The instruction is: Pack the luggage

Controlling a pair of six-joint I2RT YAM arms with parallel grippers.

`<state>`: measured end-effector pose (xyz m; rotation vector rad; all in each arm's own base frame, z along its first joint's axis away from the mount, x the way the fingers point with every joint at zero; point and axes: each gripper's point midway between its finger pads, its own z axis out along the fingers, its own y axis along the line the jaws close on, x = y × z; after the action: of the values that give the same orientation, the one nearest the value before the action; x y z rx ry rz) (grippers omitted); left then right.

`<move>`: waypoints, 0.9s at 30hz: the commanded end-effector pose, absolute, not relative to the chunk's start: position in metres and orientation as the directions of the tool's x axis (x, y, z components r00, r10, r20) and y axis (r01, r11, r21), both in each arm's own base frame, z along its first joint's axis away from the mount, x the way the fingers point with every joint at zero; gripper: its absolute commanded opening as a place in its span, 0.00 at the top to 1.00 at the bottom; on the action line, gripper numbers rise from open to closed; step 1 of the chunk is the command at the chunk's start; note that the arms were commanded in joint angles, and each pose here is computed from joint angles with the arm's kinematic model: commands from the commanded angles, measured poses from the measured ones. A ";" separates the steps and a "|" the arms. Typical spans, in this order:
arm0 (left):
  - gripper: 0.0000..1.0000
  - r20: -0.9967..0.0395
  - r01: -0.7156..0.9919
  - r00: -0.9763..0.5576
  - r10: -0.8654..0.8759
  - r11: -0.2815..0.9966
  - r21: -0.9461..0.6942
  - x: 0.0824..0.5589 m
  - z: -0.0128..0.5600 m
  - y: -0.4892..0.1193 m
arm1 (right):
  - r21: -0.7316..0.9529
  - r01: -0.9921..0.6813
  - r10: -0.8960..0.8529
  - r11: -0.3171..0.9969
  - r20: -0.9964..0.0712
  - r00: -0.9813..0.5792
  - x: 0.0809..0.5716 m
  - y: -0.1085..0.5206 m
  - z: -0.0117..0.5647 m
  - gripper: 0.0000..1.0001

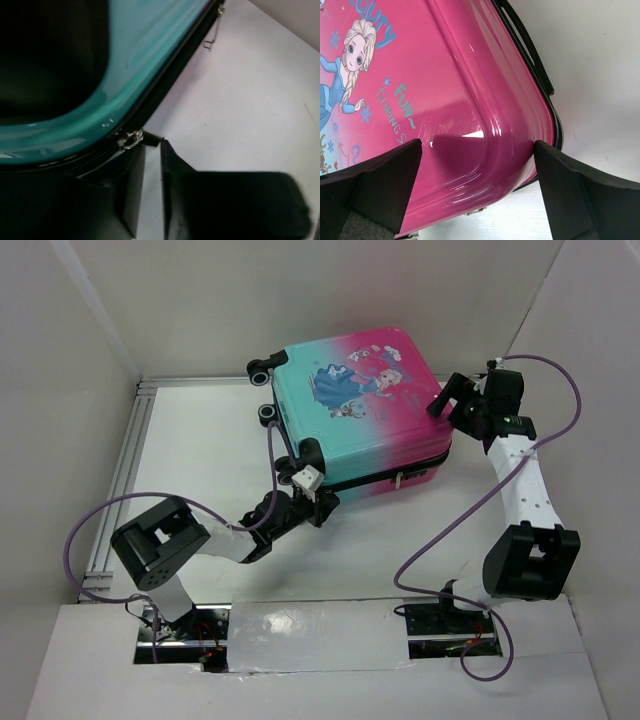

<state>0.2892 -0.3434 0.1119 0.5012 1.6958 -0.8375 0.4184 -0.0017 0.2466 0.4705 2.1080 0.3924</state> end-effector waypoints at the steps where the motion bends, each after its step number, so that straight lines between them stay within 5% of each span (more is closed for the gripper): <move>1: 0.74 -0.957 0.694 -0.187 -0.222 0.660 -0.288 0.310 0.152 -0.351 | 0.486 0.098 0.473 0.869 -0.753 -0.457 0.431 0.008 0.270 0.01; 8: 1.00 -0.952 0.685 -0.169 -0.253 0.665 -0.298 0.315 0.160 -0.348 | 0.488 0.136 0.486 0.862 -0.721 -0.493 0.430 0.007 0.249 0.07; 14: 1.00 -0.943 0.749 -0.196 -0.270 0.579 -0.322 0.300 0.168 -0.360 | 0.488 0.142 0.488 0.861 -0.714 -0.502 0.429 0.007 0.241 0.11; 15: 0.87 -0.938 0.747 -0.205 -0.280 0.574 -0.335 0.297 0.165 -0.357 | 0.488 0.142 0.488 0.861 -0.714 -0.502 0.429 0.007 0.241 0.11; 16: 0.87 -0.938 0.747 -0.205 -0.280 0.574 -0.335 0.297 0.165 -0.357 | 0.488 0.142 0.488 0.861 -0.714 -0.502 0.429 0.007 0.241 0.11; 19: 0.66 -0.934 0.746 -0.210 -0.290 0.570 -0.345 0.295 0.162 -0.356 | 0.488 0.142 0.488 0.861 -0.714 -0.502 0.429 0.007 0.241 0.11; 27: 0.37 -0.925 0.718 -0.215 -0.312 0.592 -0.366 0.303 0.161 -0.347 | 0.488 0.122 0.478 0.864 -0.720 -0.504 0.430 0.015 0.248 0.11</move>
<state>0.2819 -0.3588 0.1333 0.4583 1.6216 -1.0081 0.4213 -0.0052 0.2380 0.4976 2.1056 0.3898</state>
